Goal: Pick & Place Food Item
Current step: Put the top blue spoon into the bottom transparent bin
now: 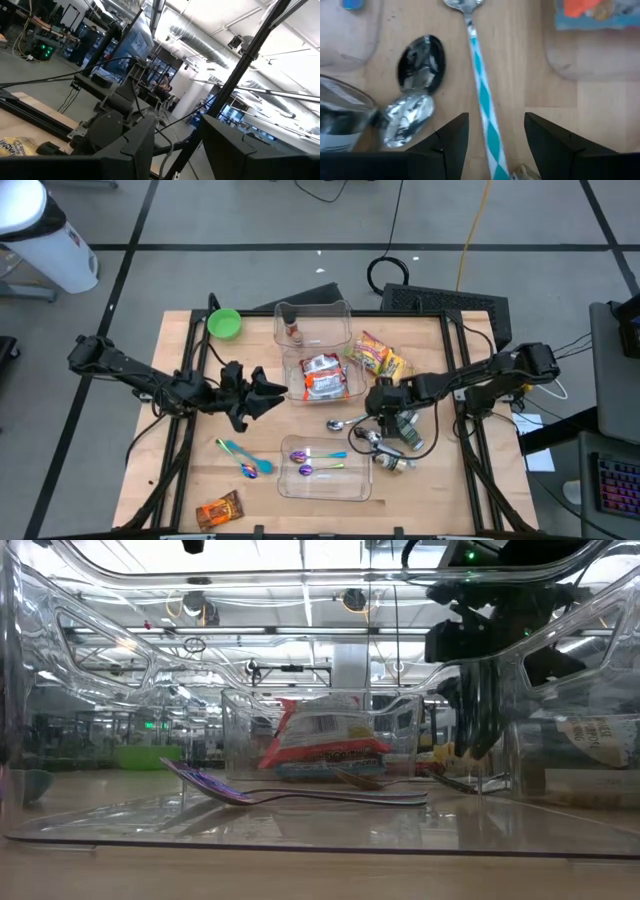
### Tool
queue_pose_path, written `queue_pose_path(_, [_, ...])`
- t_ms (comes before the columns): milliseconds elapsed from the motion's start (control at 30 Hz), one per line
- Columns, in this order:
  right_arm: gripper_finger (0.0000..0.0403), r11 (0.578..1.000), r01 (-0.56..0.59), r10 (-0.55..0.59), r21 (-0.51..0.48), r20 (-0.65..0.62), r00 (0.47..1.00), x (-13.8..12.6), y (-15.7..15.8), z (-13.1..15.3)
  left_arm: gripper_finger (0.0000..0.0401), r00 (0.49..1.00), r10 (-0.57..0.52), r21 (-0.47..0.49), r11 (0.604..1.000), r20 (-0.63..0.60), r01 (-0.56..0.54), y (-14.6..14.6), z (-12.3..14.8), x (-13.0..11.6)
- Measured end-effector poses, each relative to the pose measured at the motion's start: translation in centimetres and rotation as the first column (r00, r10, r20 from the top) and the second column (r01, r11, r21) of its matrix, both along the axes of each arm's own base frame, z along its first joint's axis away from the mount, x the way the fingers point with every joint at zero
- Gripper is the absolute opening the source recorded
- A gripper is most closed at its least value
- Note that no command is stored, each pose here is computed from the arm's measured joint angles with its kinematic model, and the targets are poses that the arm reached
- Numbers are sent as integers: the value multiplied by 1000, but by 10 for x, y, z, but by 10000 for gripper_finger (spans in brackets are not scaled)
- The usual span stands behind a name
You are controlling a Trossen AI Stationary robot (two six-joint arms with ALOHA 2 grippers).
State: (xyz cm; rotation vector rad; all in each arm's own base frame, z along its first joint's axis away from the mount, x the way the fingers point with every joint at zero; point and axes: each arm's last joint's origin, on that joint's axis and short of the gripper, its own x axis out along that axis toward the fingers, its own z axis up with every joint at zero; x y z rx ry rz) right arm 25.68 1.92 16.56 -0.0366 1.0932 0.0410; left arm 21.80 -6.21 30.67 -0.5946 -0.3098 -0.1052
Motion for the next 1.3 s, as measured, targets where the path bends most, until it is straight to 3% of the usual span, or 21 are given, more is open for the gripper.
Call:
queue_pose_path(500, [187,1000,0,1,18,-46,999,8,0,-20,163,1000,-1,-3,1000,1,1,0,0,0])
queue_pose_path(900, [143,999,24,-21,23,-91,996,12,-1,-32,163,1000,-2,-3,1000,1,2,0,0,0])
queue_pose_path(1300, [136,999,18,-13,39,-138,990,13,-1,-43,163,1000,-2,-2,1000,0,2,0,0,0])
